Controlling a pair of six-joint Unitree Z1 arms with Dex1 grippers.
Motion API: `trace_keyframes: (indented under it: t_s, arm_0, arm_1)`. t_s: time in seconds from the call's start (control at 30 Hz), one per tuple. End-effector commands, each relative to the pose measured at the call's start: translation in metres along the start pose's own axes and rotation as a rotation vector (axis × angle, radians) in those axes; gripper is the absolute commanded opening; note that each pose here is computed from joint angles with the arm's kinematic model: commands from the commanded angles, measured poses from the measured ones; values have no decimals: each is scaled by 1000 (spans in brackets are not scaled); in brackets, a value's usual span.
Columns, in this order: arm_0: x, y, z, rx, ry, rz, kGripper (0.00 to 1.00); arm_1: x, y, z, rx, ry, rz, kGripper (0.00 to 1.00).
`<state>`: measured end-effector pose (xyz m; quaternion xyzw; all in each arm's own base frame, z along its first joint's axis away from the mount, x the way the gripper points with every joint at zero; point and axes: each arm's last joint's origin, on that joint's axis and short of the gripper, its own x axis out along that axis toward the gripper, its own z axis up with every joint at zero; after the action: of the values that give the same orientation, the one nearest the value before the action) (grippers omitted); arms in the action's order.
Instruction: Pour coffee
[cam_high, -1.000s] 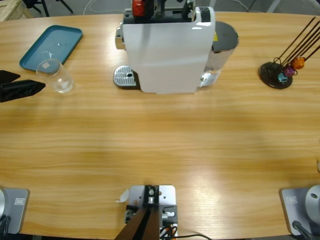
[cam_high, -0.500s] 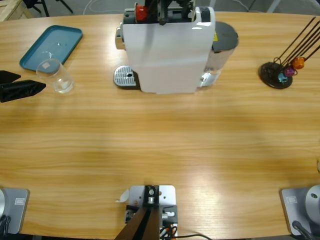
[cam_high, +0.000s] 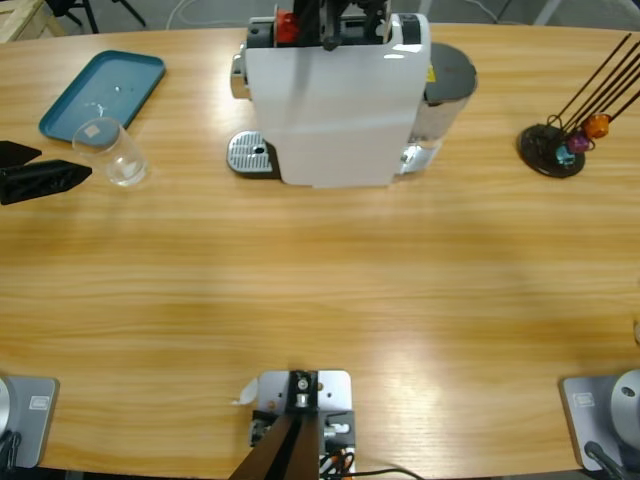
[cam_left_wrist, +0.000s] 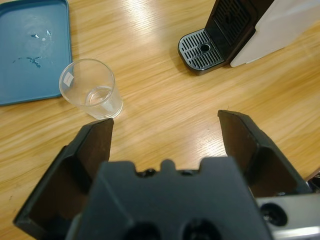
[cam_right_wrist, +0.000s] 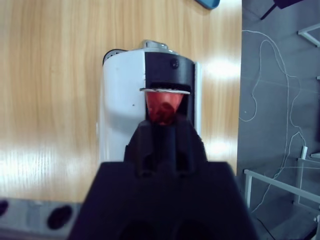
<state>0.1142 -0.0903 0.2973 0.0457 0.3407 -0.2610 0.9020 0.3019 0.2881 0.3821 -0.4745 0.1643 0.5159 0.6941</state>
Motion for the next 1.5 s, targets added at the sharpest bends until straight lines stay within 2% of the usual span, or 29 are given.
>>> trace_keyframes:
  t_s: [0.03,0.27,0.37,0.43,0.47,0.5,0.53,0.57,0.6,0.63,0.7,0.8,0.9,0.93,1.0,1.07,1.13,1.17,1.33,1.5]
  arm_0:
    - [10,2,-10,8,52,3,899]
    - [10,1,-10,8,52,1,899]
    - [10,1,-10,8,53,1,900]
    - [10,1,-10,8,53,1,899]
    - [10,1,-10,8,53,1,899]
    - [10,1,-10,8,53,1,899]
    - [10,1,-10,8,53,1,899]
    - [10,1,-10,8,53,0,899]
    - [10,1,-10,8,53,0,898]
    - [10,1,-10,8,52,0,893]
    - [10,1,-10,8,52,-1,890]
    - [9,1,-10,8,49,-2,885]
    - [9,1,-10,8,49,-3,885]
    - [9,1,-10,8,49,-2,885]
    - [9,1,-10,8,48,-3,885]
    - [9,1,-10,8,48,-3,885]
    - [9,1,-10,8,48,-3,901]
    - [8,1,-10,8,45,-3,965]
    - [8,2,-10,8,45,0,1000]
    - [9,1,-10,8,47,-1,1000]
  arm_1:
    - [24,0,-15,20,73,52,364]
    - [15,-2,-6,15,53,35,375]
    - [3,-1,8,51,28,11,538]
    - [-6,2,20,84,9,-11,728]
    - [-13,3,25,79,-14,-10,883]
    - [-20,4,30,77,-40,-10,989]
    - [-29,5,34,80,-67,-15,986]
    - [-38,5,37,91,-95,-17,877]
    - [-53,6,41,103,-134,-19,682]
    - [-65,8,43,103,-157,-19,549]
    - [-92,12,43,112,-172,-14,22]
    - [-133,24,35,134,-167,-45,0]
    - [-164,38,7,358,-100,-135,0]
    - [-170,40,-3,400,-103,-151,0]
    - [-175,49,-19,470,-172,-175,0]
    - [-168,59,-34,538,-243,-228,0]
    - [-159,61,-41,575,-236,-270,0]
    - [-154,61,-44,586,-231,-294,0]
    - [-129,54,-52,629,-243,-434,0]
    - [-94,35,-55,660,-162,-569,0]
